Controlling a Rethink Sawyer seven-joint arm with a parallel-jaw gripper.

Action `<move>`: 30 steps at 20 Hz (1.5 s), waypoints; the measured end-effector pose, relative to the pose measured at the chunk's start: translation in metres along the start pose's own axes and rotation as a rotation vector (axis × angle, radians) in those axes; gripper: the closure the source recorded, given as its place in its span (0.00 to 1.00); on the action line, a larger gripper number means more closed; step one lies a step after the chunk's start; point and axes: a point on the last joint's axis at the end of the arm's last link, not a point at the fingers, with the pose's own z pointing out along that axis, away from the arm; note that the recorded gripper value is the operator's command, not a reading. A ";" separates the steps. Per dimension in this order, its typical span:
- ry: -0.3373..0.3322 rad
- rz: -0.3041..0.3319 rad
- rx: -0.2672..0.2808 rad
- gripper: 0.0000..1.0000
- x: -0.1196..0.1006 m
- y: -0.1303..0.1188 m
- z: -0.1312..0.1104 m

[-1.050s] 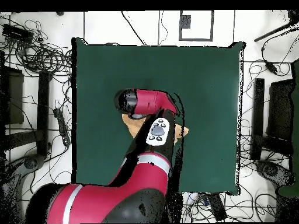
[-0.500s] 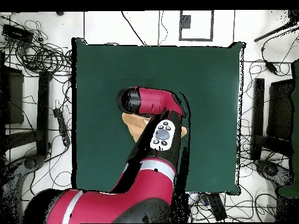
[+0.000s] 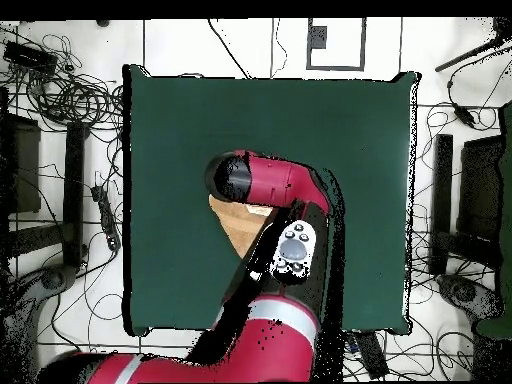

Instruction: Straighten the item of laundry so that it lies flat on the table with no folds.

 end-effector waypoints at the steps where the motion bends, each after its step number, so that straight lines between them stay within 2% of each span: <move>1: 0.001 0.002 -0.001 1.00 0.001 -0.001 -0.002; 4: 0.007 0.014 -0.004 1.00 0.009 -0.005 -0.014; 6: 0.014 0.031 -0.008 1.00 0.023 -0.012 -0.032; 13: -0.007 0.034 -0.002 1.00 0.051 -0.021 -0.054; 20: -0.039 0.000 0.014 1.00 0.081 -0.021 -0.052; 30: -0.016 -0.032 0.018 1.00 0.121 -0.013 -0.043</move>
